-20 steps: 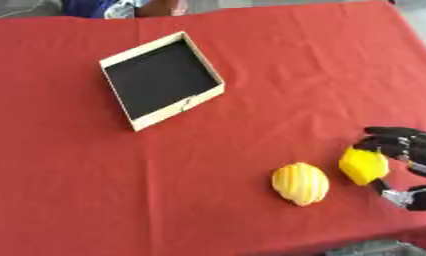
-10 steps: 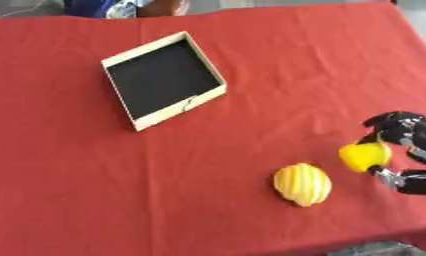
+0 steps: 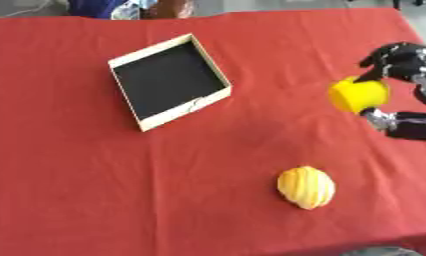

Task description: Pick up objects on the table and place them in the box.

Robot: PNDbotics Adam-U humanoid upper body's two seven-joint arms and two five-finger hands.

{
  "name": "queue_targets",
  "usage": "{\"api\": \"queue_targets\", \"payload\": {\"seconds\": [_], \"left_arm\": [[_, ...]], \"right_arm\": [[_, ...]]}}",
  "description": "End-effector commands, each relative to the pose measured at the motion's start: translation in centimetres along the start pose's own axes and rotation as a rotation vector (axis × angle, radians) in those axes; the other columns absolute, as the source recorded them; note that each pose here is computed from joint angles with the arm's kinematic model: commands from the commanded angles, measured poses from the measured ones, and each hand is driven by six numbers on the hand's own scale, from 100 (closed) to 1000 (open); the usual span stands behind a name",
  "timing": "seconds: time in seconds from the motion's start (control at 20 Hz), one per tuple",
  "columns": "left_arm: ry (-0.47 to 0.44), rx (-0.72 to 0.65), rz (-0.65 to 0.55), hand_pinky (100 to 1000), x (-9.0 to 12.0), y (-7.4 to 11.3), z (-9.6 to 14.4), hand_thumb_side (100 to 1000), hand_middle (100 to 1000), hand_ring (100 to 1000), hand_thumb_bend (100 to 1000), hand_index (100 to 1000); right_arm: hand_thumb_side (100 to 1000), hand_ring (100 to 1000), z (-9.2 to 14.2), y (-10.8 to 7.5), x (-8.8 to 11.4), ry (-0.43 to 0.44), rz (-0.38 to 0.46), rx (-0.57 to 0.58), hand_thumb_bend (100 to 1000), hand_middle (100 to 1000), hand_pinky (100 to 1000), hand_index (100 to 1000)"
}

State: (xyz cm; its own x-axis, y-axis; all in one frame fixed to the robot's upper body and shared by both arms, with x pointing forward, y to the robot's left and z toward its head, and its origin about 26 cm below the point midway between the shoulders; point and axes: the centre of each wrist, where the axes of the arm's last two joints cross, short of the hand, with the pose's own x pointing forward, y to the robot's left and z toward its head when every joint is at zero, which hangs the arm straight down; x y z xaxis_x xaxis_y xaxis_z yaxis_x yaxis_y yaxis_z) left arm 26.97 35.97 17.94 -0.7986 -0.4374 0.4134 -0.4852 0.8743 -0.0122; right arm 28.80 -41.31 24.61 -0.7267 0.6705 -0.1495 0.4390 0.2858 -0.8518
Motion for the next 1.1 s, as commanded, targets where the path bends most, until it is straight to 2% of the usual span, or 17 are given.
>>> {"api": "queue_targets", "payload": {"seconds": [0.05, 0.3, 0.45, 0.6, 0.85, 1.1], "left_arm": [[-0.033, -0.023, 0.015, 899, 0.6, -0.1, -0.9, 751, 811, 783, 159, 885], [-0.036, -0.044, 0.044, 899, 0.6, -0.6, -1.2, 750, 811, 783, 160, 885], [-0.035, -0.055, 0.063, 899, 0.7, -0.9, -1.3, 750, 811, 783, 160, 885], [-0.037, -0.061, 0.079, 899, 0.7, -1.1, -1.4, 750, 811, 782, 160, 885], [-0.046, -0.071, 0.106, 899, 0.8, -1.6, -1.7, 748, 811, 782, 162, 885], [-0.047, -0.078, 0.123, 899, 0.9, -1.8, -1.9, 751, 811, 781, 162, 885]], "right_arm": [[100, 718, -3.8, -1.9, 0.2, -0.1, -0.017, 0.031, 100, 444, 776, 581], [100, 731, -11.2, -2.0, 0.1, -0.263, -0.107, 0.051, 100, 454, 767, 592], [140, 742, -15.5, -0.9, -0.2, -0.327, -0.175, 0.087, 100, 456, 772, 598], [226, 759, -18.6, 0.9, -1.1, -0.333, -0.239, 0.141, 100, 457, 779, 604], [232, 785, -21.9, 4.7, -2.2, -0.306, -0.321, 0.229, 100, 464, 798, 618], [216, 808, -22.4, 8.3, -3.0, -0.272, -0.336, 0.323, 100, 480, 820, 635]]}}
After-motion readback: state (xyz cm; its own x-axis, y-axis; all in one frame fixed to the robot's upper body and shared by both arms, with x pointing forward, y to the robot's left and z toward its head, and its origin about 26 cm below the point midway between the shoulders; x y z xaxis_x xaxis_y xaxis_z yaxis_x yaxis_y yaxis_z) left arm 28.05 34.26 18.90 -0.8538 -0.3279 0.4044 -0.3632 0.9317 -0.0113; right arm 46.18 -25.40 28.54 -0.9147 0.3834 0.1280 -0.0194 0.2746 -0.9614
